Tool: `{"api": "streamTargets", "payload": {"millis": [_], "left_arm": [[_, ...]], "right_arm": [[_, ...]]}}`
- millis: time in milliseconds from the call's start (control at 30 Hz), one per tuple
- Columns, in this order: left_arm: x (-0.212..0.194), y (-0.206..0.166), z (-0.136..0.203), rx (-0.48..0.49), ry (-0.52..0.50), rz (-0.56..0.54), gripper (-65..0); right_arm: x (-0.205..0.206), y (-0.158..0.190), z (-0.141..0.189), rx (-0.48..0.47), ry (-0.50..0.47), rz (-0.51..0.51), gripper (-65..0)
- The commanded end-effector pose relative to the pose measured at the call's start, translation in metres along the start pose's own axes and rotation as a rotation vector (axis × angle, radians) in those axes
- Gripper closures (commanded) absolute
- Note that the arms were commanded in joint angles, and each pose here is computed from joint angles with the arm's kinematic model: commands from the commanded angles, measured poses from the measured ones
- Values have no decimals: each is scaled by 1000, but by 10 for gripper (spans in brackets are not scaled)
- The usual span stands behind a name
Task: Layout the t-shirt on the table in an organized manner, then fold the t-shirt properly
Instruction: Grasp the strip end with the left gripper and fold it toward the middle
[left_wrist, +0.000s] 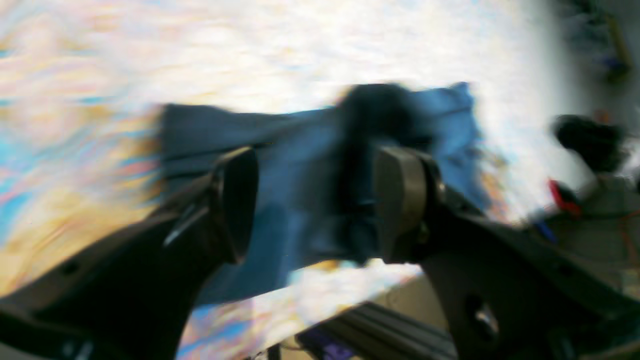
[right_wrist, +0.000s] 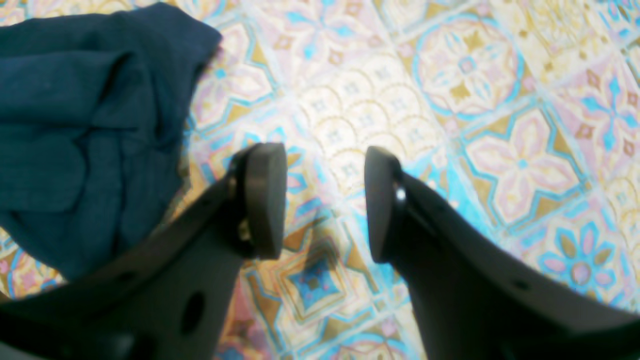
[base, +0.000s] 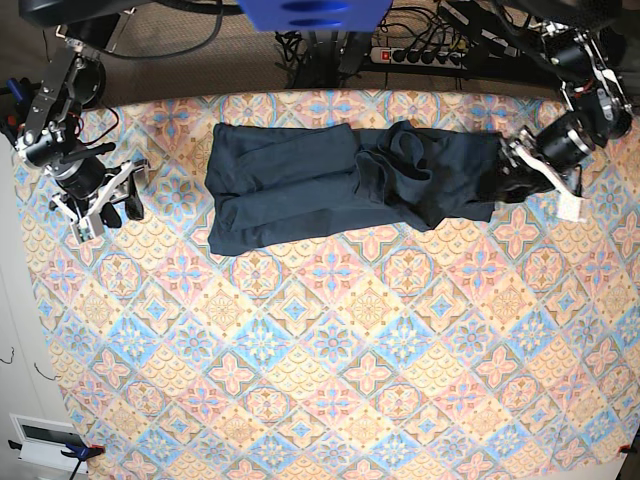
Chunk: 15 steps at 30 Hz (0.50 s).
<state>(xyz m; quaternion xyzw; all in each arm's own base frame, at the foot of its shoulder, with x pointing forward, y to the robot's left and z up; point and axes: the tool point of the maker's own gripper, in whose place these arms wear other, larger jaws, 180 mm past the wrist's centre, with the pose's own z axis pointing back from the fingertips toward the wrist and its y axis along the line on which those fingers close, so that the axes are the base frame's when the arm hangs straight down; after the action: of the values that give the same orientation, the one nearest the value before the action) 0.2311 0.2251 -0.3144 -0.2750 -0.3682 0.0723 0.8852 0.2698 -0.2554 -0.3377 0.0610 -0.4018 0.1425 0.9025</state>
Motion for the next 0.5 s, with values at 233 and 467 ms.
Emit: {"api": "streamTargets", "payload": {"millis": [233,467], "left_arm": [[-20,27,-50,81,114,8,-360],[-59,2,-94,94,235,-165,-359]], "right_arm": [[14,-3,3,-1,-43,20,-250],[15,-2,4,-1,-44,23,-250]]}}
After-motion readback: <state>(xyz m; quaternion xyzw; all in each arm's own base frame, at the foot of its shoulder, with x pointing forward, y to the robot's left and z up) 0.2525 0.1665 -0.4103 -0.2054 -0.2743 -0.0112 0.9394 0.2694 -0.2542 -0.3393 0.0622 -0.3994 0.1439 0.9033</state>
